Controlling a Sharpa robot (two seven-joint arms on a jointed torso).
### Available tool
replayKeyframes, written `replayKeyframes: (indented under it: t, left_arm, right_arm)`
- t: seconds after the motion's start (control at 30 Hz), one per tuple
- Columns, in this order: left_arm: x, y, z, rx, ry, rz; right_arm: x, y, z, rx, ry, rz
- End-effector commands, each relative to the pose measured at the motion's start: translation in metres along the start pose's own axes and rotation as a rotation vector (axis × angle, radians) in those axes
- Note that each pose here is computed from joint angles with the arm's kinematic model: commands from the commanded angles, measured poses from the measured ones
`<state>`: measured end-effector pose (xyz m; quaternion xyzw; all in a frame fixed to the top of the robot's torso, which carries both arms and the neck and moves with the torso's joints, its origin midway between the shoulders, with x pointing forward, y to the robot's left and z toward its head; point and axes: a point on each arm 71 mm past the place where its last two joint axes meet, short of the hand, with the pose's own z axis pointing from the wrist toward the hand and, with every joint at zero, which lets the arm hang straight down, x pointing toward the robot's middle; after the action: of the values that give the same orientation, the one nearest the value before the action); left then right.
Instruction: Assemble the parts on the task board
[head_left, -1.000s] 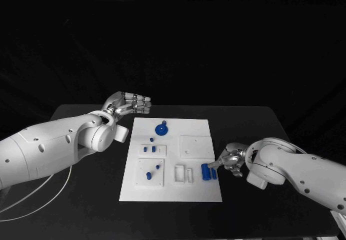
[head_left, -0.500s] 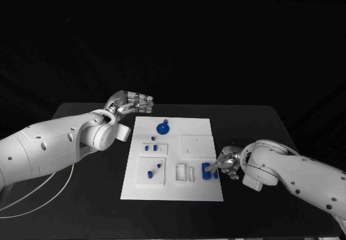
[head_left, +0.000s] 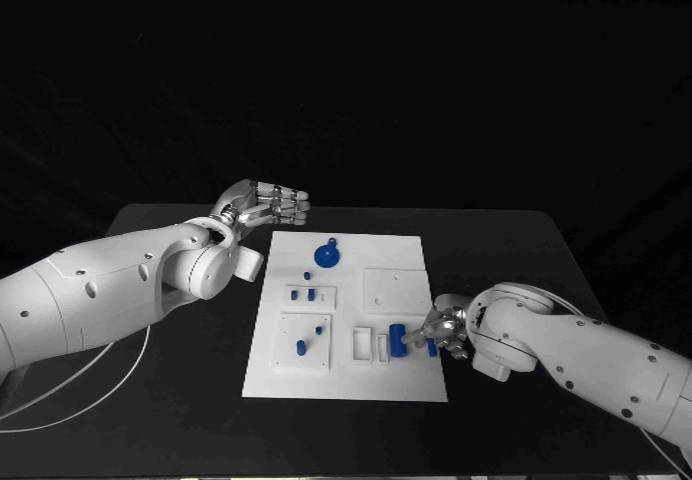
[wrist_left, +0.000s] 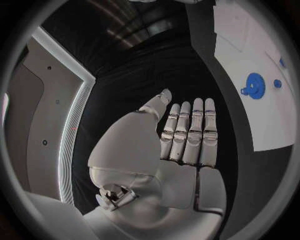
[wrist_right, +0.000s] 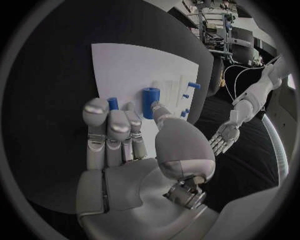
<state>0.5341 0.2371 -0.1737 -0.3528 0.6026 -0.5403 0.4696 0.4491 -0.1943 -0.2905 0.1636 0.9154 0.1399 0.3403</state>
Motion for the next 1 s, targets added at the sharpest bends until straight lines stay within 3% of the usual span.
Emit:
replayKeyframes:
  t: [0.03,0.5,1.0]
  left_arm:
    - [0.0030,-0.0005,0.0007,0.005,0.017,-0.012]
    - [0.0051,-0.0002,0.0016,-0.003,0.021,-0.014]
    - [0.0091,-0.0006,0.0031,-0.007,0.029,-0.015]
  right_arm:
    - [0.005,0.003,0.003,0.012,0.002,-0.035]
    - [0.021,0.025,0.011,-0.038,0.045,-0.025]
    - [0.032,0.027,0.021,-0.026,0.060,-0.020]
